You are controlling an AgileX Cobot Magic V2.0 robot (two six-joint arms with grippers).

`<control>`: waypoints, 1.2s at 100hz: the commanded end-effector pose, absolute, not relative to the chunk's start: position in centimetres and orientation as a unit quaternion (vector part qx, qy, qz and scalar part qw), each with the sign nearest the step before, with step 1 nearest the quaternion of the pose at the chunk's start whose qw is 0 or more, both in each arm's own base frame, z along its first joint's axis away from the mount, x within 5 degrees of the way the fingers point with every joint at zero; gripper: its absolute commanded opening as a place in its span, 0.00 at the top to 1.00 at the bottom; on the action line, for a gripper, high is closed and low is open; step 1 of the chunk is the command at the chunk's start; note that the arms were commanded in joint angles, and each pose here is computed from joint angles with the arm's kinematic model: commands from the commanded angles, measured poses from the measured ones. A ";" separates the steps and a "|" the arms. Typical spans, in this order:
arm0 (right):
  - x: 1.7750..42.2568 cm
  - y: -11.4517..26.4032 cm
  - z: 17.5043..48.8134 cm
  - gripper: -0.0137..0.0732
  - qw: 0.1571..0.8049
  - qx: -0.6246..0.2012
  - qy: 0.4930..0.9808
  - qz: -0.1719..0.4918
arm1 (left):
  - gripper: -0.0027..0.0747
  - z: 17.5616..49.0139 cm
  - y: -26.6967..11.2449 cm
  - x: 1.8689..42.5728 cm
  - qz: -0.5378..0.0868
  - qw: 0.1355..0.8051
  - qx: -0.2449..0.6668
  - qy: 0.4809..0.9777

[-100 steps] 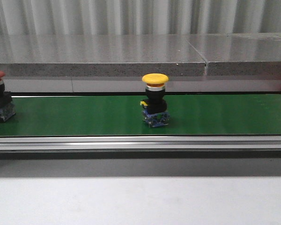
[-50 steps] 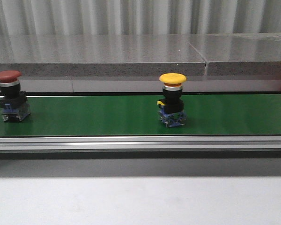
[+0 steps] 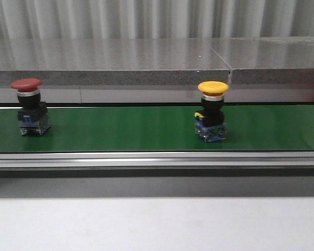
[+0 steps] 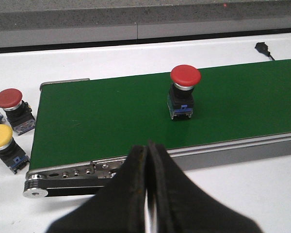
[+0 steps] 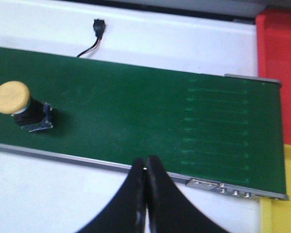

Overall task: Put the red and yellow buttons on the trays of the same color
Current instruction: 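Move the right gripper above the yellow button arriving on the belt, then close the right gripper on the yellow button and lift it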

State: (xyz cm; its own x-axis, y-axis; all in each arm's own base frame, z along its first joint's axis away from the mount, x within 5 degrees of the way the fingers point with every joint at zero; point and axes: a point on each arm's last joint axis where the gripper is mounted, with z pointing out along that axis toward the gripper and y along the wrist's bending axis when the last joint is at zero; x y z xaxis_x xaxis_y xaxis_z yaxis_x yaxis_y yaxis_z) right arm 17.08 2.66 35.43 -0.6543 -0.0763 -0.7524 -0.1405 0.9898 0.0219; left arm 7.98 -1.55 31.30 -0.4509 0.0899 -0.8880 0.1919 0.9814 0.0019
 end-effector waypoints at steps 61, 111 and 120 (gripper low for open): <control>23.8 8.1 36.8 0.50 0.307 -0.148 0.938 0.059 | 0.99 32.7 -1.7 8.2 -0.058 0.555 0.079 0.826; 27.9 9.9 34.7 0.24 0.224 -0.151 0.961 0.065 | 0.99 32.7 -1.7 8.2 -0.058 0.555 0.079 0.826; 28.4 10.3 34.1 0.24 0.211 -0.156 0.962 0.075 | 0.99 32.7 -1.7 8.2 -0.058 0.555 0.079 0.826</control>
